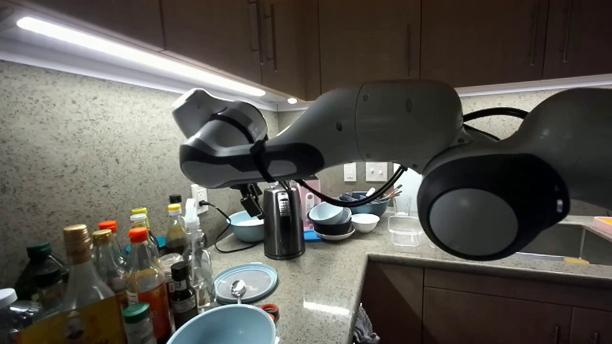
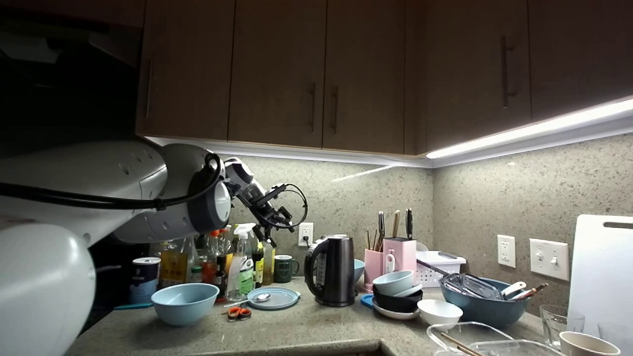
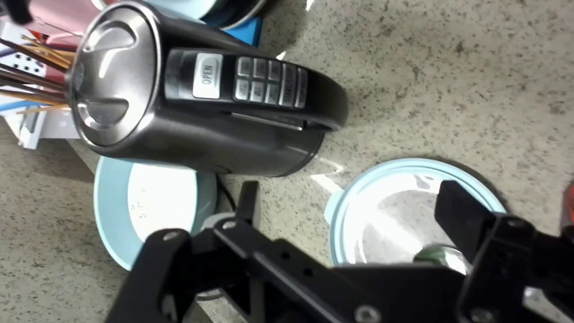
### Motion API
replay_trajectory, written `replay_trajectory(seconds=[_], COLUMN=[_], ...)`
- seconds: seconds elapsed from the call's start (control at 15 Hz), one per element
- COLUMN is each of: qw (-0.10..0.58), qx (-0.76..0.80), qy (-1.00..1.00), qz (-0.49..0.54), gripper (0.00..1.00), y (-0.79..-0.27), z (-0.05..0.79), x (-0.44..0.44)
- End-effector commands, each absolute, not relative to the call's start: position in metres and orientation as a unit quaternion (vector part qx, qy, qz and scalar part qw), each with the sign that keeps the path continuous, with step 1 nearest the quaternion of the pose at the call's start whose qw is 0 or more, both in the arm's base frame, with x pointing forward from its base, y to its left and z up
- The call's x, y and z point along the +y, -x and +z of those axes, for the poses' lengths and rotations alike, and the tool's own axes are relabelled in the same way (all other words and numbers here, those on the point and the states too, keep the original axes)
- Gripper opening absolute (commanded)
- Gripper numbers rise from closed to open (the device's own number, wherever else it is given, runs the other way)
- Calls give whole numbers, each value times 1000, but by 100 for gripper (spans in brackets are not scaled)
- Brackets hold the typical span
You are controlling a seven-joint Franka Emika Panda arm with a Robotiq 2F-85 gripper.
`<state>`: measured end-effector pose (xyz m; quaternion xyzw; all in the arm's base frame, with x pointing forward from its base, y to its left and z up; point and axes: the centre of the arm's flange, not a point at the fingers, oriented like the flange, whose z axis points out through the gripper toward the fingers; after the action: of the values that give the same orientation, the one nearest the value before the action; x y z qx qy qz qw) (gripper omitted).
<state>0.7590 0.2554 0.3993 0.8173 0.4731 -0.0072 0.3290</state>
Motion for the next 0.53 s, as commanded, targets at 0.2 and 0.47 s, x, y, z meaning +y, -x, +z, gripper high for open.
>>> replay_trajectory(seconds=[0.2, 0.47], qw=[336, 319], qx=[469, 393], qy=[-817, -862], qz=[-11, -17], gripper=[100, 100], y=[-748, -738], z=[421, 405], x=[268, 266])
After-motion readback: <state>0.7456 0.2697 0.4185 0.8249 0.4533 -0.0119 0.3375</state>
